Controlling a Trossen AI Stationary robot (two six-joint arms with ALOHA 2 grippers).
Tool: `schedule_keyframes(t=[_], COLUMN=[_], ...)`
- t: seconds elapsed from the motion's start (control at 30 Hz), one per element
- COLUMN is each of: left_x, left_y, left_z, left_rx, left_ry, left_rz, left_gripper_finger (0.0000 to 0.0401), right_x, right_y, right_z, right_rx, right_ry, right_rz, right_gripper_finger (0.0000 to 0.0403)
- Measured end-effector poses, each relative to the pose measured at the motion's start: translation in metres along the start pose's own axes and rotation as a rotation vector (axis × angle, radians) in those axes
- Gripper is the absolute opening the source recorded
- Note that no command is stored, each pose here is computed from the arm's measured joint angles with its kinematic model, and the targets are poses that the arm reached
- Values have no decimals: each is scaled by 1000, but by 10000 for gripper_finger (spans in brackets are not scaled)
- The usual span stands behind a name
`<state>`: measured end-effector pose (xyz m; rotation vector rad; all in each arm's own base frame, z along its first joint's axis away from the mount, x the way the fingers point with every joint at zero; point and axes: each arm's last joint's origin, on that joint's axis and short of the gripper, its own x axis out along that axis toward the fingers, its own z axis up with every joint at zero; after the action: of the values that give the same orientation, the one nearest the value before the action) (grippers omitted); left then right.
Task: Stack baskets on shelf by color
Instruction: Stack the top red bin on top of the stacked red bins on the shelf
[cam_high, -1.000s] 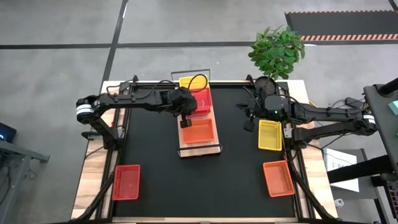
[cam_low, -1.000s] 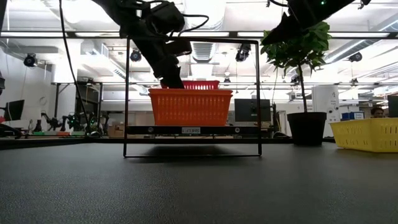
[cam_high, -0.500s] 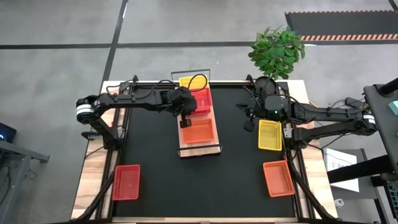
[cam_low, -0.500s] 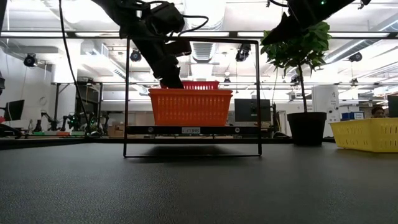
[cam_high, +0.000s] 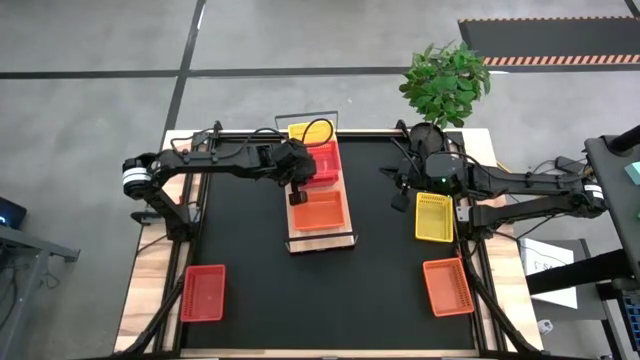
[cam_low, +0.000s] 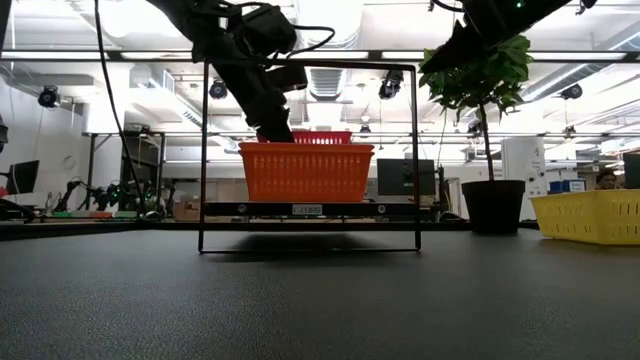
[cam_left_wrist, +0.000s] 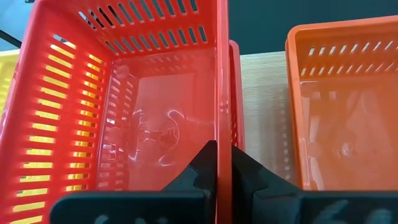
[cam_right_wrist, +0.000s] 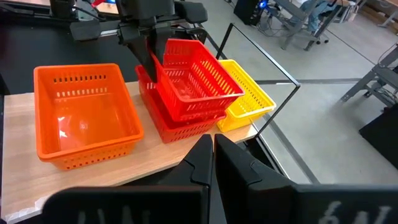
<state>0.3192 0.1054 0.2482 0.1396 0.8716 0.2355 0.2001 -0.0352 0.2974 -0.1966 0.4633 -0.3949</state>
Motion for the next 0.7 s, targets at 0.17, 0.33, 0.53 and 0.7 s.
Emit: schedule_keyframes(t=[0.17,0.33,0.53,0.7], left_x=[0,0,0,0], left_y=[0,0,0,0], left_z=[0,0,0,0], left_rx=[-6,-23,-23,-23], left_ry=[2,2,2,3], left_rz=[-3,-4,-3,-3], left_gripper_finger=[0,0,0,0], right_x=[0,0,0,0], right_y=[0,0,0,0], right_z=[-1,-2,-2,-2], right_rx=[-2,-6,-6,-7], right_ry=[6,18,18,20], right_rz=[1,3,3,3], right_gripper_finger=[9,9,9,9])
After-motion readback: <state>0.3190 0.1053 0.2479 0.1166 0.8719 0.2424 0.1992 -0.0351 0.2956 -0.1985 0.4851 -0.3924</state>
